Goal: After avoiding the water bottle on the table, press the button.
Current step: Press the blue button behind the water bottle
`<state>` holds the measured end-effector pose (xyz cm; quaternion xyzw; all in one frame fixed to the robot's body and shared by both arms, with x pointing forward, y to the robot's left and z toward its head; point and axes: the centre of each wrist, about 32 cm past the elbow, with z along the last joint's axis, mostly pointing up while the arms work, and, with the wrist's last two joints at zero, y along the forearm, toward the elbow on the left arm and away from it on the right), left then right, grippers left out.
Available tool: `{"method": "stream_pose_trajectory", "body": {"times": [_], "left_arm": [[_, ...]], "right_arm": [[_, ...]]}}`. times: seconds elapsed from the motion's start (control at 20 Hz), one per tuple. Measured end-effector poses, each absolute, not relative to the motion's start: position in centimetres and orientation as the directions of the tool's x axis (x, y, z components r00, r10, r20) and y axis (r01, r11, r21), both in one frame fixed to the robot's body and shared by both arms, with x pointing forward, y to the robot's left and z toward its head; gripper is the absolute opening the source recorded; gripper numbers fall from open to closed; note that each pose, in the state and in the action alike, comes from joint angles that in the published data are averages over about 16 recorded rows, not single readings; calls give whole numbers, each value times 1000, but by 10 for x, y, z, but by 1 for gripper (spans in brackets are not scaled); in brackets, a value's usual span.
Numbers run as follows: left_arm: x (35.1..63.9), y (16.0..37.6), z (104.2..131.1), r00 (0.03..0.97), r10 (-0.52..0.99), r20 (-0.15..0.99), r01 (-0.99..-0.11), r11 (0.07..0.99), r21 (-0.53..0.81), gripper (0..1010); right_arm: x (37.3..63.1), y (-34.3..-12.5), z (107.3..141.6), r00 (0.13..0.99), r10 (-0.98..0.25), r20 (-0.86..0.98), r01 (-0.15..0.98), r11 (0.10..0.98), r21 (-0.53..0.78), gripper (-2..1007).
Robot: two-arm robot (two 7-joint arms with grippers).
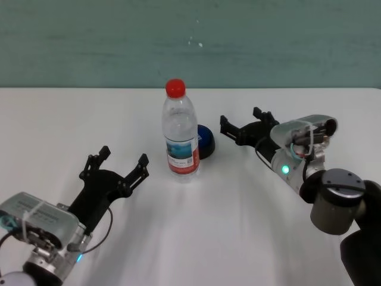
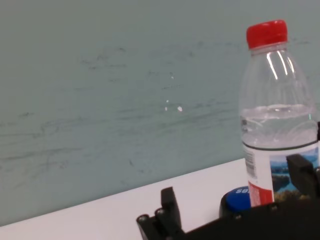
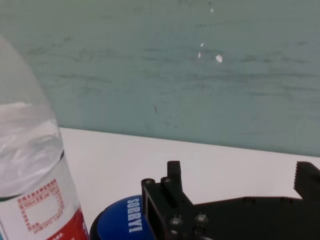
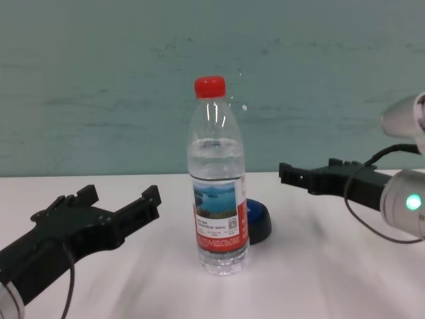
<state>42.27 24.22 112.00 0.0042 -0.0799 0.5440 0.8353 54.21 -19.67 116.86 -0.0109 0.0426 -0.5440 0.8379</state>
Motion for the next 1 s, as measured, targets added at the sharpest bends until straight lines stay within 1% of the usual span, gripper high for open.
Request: {"method": "stream_pose_trajectory", "body": {"times": [0.5,1.0], "left_arm": [[423,242,1120,395,908,138,-909,408,-80,1010],[423,242,1120,395,908,138,-909,408,-80,1010]], "right_arm": [[555,-194,1167,418,-906,-65,903,423,-83,1004],[571,-185,1164,432,-900,-61,895,436,-95,1004]]}}
